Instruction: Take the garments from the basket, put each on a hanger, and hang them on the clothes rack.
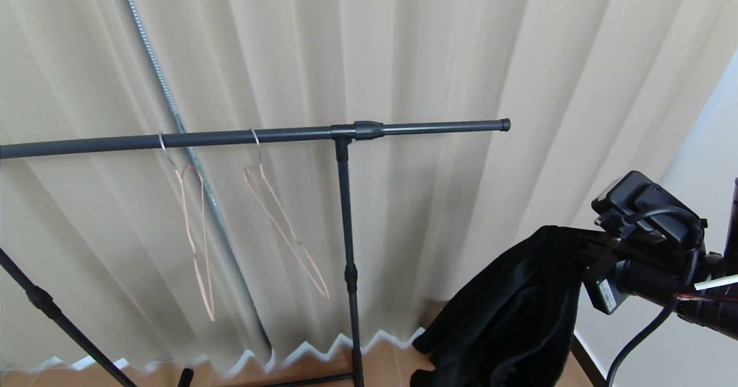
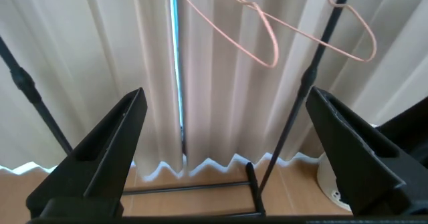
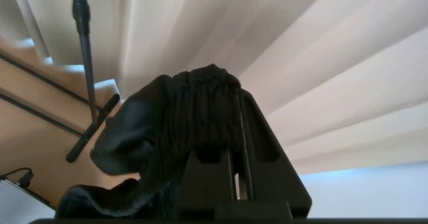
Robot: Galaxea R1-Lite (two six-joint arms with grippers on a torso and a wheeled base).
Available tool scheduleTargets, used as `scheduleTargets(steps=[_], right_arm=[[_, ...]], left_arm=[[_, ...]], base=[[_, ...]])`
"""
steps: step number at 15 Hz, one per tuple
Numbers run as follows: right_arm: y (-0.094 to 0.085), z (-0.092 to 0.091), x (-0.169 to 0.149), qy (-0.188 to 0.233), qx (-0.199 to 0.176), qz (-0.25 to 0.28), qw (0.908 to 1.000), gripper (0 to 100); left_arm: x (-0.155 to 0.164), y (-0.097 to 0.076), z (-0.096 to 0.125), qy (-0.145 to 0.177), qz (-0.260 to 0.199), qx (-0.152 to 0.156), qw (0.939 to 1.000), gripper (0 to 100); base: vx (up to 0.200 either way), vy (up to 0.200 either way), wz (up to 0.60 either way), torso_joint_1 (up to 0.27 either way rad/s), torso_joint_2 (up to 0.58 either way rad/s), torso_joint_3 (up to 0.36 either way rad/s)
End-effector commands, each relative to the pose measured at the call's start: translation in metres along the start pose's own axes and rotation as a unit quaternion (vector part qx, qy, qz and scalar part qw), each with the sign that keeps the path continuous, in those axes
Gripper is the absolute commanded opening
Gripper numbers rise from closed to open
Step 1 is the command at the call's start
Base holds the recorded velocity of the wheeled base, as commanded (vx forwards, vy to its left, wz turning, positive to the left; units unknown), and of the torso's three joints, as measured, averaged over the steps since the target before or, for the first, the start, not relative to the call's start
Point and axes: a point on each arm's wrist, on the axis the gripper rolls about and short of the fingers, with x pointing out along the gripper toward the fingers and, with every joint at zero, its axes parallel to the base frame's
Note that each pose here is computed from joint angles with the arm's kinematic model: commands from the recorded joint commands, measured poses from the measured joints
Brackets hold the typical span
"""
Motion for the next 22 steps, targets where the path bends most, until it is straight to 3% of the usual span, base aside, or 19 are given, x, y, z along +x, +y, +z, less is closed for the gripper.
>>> scheduleTargets(steps=[1, 3, 11, 22], right_arm=[[0.0, 0.0002, 0.0001, 0.0, 0.0, 0.0, 1.0, 0], [-0.0001, -0.0004, 0.0002, 0.001, 0.0, 0.0, 1.0, 0], [0.0002, -0.0022, -0.0006, 0.003, 0.0, 0.0, 1.0, 0], [0.0005, -0.0039, 0.001, 0.008, 0.0, 0.001, 1.0, 0]], left_arm=[[-0.0001, 0.0, 0.0001, 0.0, 0.0, 0.0, 1.0, 100], [0.0001, 0.0, 0.0, 0.001, 0.0, 0.0, 1.0, 100], [0.0001, 0.0, 0.0, 0.001, 0.0, -0.001, 1.0, 100], [0.0001, 0.0, 0.0, 0.001, 0.0, -0.001, 1.0, 100]], base=[[0.0, 0.2, 0.0, 0.012, 0.0, 0.007], [0.0, 0.2, 0.0, 0.005, 0.0, 0.0], [-0.2, 0.1, 0.0, 0.004, 0.0, 0.002], [0.0, 0.2, 0.0, 0.001, 0.0, 0.003]])
